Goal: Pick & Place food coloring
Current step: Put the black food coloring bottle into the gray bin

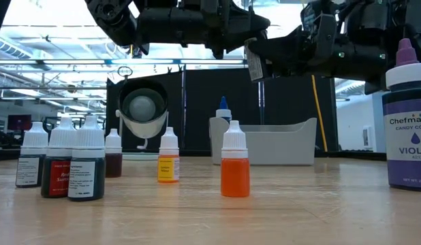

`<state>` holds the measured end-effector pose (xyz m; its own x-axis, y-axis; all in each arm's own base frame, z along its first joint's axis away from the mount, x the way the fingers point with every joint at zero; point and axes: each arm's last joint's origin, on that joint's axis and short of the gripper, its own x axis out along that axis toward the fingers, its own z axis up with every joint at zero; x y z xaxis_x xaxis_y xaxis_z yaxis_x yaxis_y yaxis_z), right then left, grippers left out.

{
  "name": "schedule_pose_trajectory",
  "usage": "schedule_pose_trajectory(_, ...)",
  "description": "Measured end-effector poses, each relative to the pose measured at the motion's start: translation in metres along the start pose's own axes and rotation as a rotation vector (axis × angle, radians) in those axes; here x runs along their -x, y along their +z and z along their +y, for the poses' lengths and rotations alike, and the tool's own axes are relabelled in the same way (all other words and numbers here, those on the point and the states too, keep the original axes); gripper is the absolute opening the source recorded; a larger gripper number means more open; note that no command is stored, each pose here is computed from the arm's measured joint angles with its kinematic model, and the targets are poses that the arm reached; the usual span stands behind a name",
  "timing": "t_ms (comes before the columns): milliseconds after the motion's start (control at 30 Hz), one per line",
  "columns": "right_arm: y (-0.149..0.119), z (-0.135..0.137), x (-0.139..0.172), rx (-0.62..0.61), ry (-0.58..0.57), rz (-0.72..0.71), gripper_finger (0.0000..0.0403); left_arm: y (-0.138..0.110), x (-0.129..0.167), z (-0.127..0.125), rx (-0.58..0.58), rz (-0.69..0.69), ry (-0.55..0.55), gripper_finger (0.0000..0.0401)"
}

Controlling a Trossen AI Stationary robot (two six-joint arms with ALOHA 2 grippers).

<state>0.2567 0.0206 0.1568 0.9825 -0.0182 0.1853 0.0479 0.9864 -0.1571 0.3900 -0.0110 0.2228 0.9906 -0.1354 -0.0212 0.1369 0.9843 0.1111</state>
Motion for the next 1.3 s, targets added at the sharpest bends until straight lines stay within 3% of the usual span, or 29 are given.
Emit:
schedule_pose_trajectory(133, 0.0, -0.001, 0.0, -0.023, -0.013, 0.002, 0.0132, -0.001, 0.001, 0.007, 0.027, 0.004, 0.014, 0.014)
schedule_pose_trajectory(500, -0.007, -0.007, 0.007, -0.012, -0.09, 0.064, 0.0236, -0.006, 0.003, 0.02, 0.035, 0.034, 0.061, 0.014)
schedule_pose_trajectory(667, -0.011, -0.009, 0.019, -0.03, -0.094, 0.103, 0.0263, -0.007, 0.003, 0.024, 0.036, 0.035, 0.071, 0.014)
schedule_pose_trajectory(1100, 0.009, -0.018, 0.067, -0.058, -0.156, 0.031, 0.0261, -0.048, -0.011, 0.027, 0.031, 0.057, 0.136, 0.014)
schedule_pose_trajectory(1300, 0.011, -0.019, 0.074, -0.06, -0.155, 0.023, 0.0259, -0.067, -0.014, 0.027, 0.033, 0.108, 0.171, 0.014)
